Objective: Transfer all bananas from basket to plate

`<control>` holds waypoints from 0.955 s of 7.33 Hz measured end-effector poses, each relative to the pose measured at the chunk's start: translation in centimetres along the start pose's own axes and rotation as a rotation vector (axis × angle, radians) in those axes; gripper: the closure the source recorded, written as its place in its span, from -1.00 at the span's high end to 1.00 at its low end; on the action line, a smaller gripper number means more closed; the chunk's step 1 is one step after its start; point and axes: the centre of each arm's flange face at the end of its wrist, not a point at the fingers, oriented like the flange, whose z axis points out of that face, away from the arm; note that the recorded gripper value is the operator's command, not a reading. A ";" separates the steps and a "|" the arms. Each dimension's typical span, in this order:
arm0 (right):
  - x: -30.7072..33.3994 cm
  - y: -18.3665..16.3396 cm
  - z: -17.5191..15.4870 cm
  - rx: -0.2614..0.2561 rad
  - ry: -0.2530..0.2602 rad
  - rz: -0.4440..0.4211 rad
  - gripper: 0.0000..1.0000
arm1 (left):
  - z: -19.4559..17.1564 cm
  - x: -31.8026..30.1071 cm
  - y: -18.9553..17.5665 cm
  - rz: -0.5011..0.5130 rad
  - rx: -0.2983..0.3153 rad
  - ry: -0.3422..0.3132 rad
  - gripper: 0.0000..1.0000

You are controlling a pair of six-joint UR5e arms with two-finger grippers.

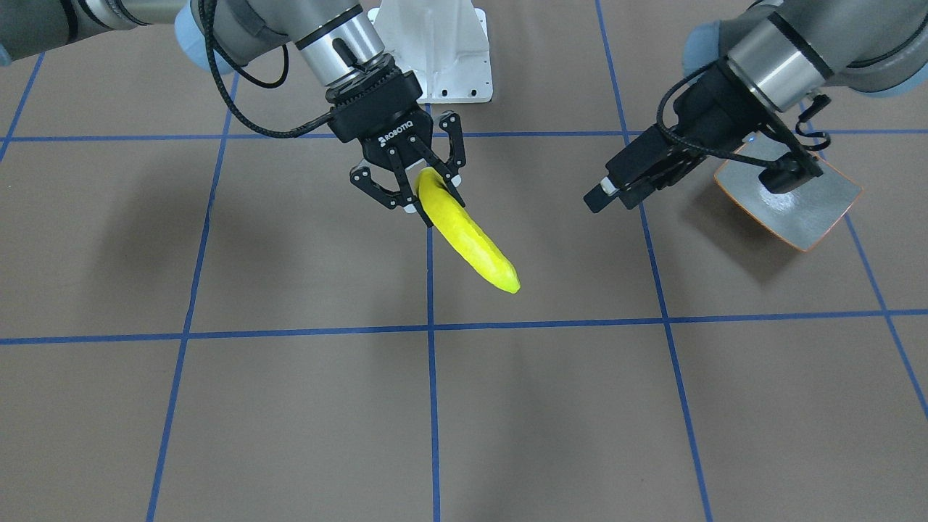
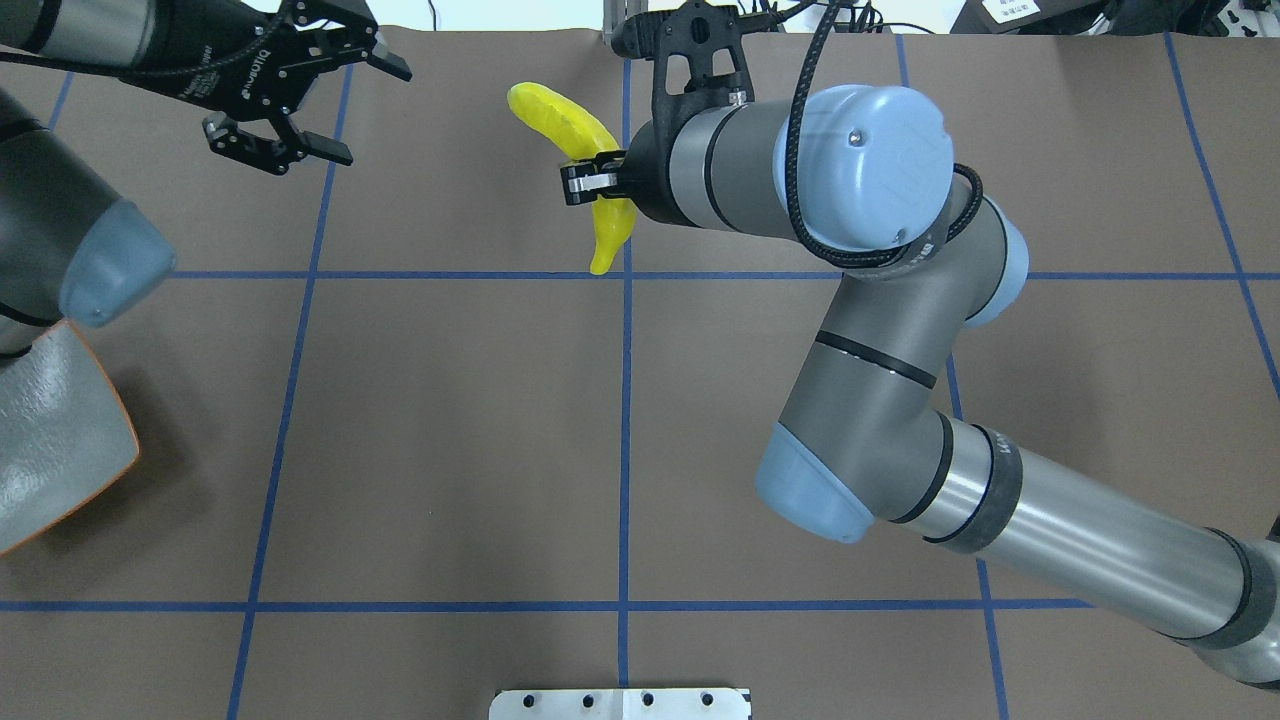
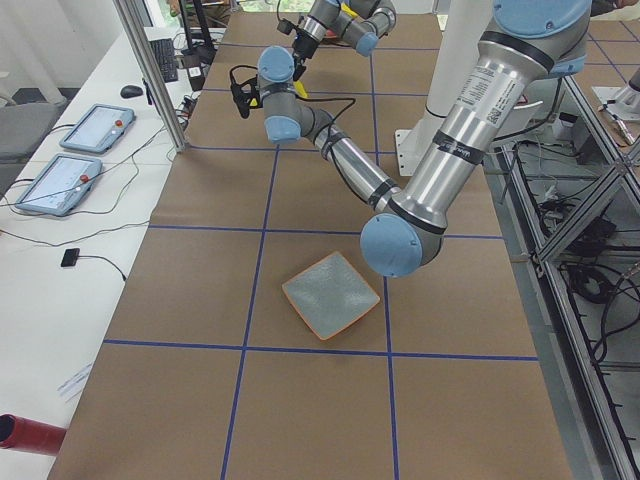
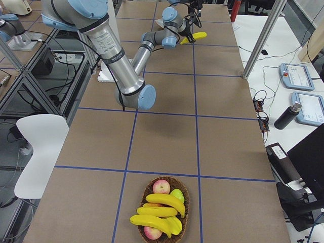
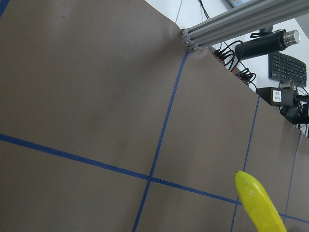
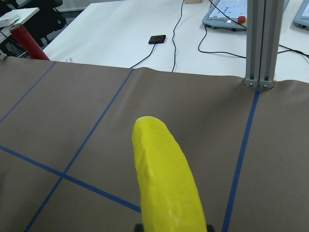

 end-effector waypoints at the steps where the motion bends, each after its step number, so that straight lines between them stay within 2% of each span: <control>1: -1.3 0.9 0.3 0.028 -0.027 0.020 -1.00 | 1.3 1.0 1.5 -0.081 0.009 0.026 1.00; 2: -2.3 1.7 0.5 0.051 -0.053 0.043 -1.00 | 2.3 2.0 3.0 -0.144 0.015 0.062 1.00; 4: -3.2 2.5 0.6 0.065 -0.080 0.062 -1.00 | 4.0 2.8 5.0 -0.203 0.029 0.123 1.00; 6: -3.7 2.6 0.1 0.081 -0.112 0.067 -1.00 | 4.8 2.7 5.2 -0.219 0.038 0.138 1.00; 7: -3.8 2.5 -0.1 0.087 -0.124 0.068 -1.00 | 5.0 2.6 5.1 -0.222 0.041 0.138 0.77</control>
